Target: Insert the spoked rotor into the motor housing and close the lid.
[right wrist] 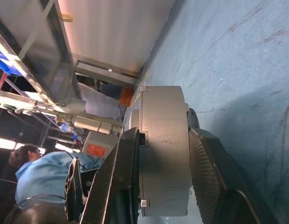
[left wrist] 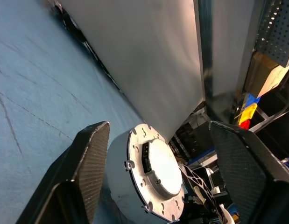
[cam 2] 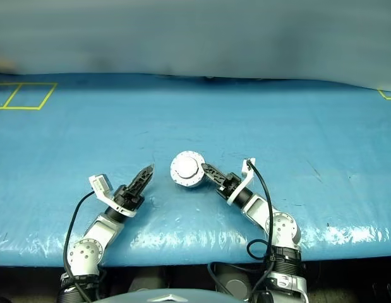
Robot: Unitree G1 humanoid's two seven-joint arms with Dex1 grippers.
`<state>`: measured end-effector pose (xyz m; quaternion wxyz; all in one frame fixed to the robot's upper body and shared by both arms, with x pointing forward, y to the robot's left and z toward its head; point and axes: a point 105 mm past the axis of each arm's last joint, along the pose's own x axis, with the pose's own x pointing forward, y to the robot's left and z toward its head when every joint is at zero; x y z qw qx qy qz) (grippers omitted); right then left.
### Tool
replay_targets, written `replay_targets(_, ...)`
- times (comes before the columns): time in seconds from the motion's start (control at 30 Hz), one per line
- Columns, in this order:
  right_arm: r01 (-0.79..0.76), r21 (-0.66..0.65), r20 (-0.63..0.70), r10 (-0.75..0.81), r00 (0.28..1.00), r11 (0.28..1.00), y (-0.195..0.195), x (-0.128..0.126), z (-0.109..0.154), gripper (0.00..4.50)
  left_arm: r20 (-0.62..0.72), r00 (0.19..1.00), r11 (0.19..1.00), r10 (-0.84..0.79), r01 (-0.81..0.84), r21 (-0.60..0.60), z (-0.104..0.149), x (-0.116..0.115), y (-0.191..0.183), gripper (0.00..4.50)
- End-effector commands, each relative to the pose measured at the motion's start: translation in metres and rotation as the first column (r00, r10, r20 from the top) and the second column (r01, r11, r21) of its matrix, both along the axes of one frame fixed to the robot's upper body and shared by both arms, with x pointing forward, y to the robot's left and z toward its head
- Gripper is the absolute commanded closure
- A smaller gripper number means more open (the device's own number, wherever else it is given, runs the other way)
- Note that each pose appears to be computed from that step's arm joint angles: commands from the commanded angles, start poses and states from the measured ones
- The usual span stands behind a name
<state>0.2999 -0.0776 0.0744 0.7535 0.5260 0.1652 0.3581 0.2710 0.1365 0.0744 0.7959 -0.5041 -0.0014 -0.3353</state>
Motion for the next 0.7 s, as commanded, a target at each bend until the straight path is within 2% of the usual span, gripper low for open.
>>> replay_targets(0.03, -0.032, 0.126, 0.125, 0.016, 0.992, 0.991, 0.004, 0.000, 0.043, 3.33, 0.029, 0.998, 0.993, -0.062, 0.065, -0.095, 0.017, -0.005, -0.006, 0.04)
replay_targets(0.4, -0.104, 0.189, 0.169, 0.072, 0.983, 0.976, 0.018, -0.007, 0.064, 3.33, -0.029, 0.992, 0.985, -0.126, 0.121, -0.124, 0.011, -0.006, -0.018, 0.04)
replay_targets(0.7, -0.160, 0.104, 0.143, 0.144, 0.979, 0.982, 0.033, -0.014, 0.049, 3.33, -0.013, 0.985, 0.976, -0.169, 0.166, -0.138, 0.014, -0.007, -0.026, 0.04)
